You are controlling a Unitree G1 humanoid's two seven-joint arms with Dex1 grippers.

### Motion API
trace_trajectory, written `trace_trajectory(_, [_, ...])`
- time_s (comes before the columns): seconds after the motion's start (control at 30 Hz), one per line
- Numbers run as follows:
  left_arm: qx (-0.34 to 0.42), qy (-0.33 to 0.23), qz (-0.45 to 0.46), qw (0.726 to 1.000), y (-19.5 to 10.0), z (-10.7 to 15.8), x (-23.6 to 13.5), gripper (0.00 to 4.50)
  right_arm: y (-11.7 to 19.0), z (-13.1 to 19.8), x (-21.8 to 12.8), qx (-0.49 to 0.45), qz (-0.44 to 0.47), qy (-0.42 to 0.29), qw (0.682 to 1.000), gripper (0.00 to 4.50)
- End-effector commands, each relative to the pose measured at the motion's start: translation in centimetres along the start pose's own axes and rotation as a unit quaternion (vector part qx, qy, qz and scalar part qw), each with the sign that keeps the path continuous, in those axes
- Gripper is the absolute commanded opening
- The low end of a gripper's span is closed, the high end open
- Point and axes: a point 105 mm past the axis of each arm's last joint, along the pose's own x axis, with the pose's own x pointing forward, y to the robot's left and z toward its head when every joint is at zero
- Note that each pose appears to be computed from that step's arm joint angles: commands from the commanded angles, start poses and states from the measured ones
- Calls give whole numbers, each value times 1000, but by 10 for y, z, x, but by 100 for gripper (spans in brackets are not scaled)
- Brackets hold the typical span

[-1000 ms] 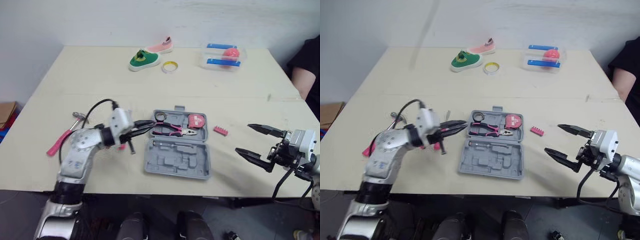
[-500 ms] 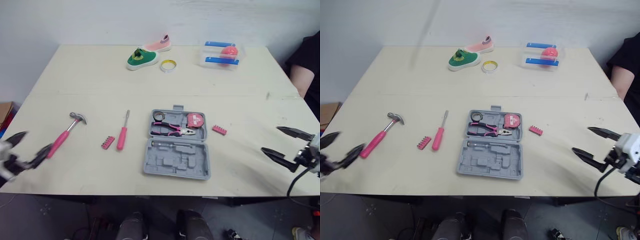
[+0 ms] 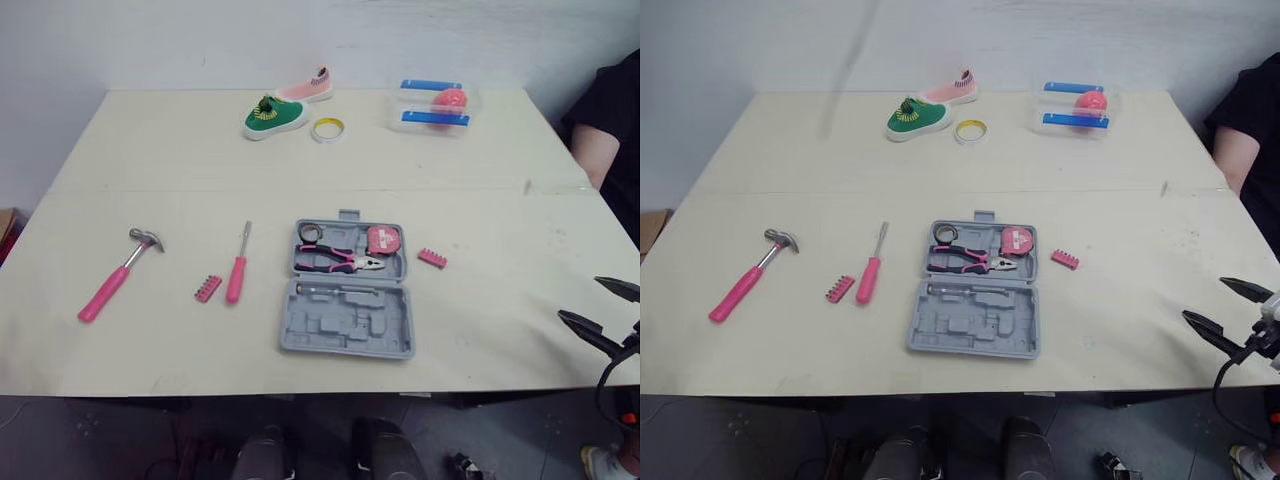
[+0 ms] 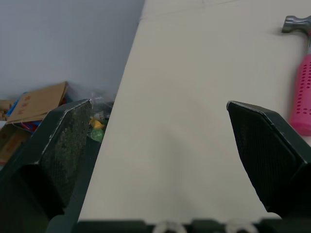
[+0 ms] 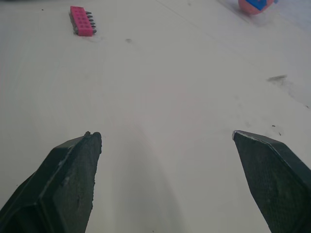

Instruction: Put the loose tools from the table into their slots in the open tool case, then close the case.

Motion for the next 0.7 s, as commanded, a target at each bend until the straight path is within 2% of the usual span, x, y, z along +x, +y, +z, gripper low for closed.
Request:
trace_trajectory(0.03, [10, -31, -34, 999, -12, 24, 4, 448, 3, 15, 7, -8, 14, -51, 999, 450])
trace_trajectory(0.2, [30, -40, -142, 989, -60, 52, 26, 448, 31, 44, 37, 2, 79, -147, 986, 450])
trace_trajectory(0.33, [22, -40, -163, 986, -75, 60, 34, 448, 42, 58, 46, 8, 104, -176, 979, 450])
trace_trajectory(0.43, [-5, 14, -191, 981, -92, 55, 46, 448, 57, 83, 59, 3, 137, -225, 965, 450])
trace_trajectory(0.6, [-25, 107, -202, 973, -97, 38, 63, 448, 77, 111, 71, 0, 174, -274, 946, 450])
trace_trajectory(0.7, [-31, 134, -204, 969, -100, 35, 77, 448, 88, 122, 76, 25, 202, -287, 936, 450])
